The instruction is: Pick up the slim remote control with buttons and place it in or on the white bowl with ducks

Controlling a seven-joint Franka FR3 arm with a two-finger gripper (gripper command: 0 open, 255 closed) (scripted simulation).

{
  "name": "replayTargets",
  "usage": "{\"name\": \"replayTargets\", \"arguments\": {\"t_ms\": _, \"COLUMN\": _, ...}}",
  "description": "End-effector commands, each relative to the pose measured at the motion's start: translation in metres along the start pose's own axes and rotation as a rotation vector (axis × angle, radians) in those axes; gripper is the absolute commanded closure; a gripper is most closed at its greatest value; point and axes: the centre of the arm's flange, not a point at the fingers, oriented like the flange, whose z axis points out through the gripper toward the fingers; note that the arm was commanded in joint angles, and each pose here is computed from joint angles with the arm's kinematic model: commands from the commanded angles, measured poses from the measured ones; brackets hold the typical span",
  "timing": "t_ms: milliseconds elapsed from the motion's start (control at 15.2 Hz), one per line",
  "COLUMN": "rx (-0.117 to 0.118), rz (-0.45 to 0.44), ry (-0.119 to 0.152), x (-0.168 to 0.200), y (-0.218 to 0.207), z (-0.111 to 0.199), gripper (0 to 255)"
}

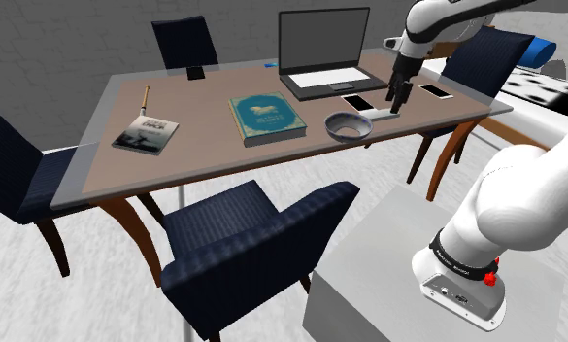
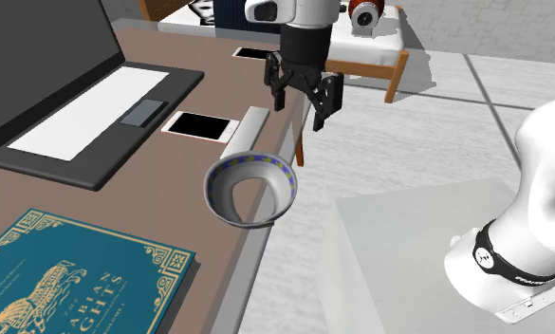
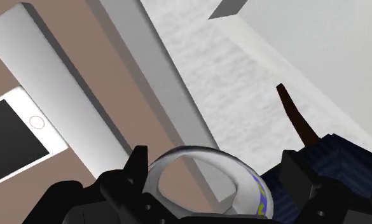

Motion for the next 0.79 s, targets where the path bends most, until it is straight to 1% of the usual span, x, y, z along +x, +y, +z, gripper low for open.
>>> {"name": "replayTargets", "arguments": {"t_ms": 0, "rx": -0.005, "rz": -0.067, "ry": -0.009, "x": 0.001, "y": 0.023, "z": 0.008, "gripper": 0}}
{"name": "replayTargets", "arguments": {"t_ms": 330, "rx": -0.012, "rz": -0.215, "ry": -0.027, "x": 0.002, "y": 0.081, "z": 0.036, "gripper": 0}}
{"name": "replayTargets", "arguments": {"t_ms": 660, "rx": -0.019, "rz": -0.363, "ry": -0.045, "x": 0.011, "y": 0.139, "z": 0.063, "gripper": 0}}
{"name": "replayTargets", "arguments": {"t_ms": 726, "rx": -0.019, "rz": -0.372, "ry": -0.046, "x": 0.012, "y": 0.142, "z": 0.065, "gripper": 0}}
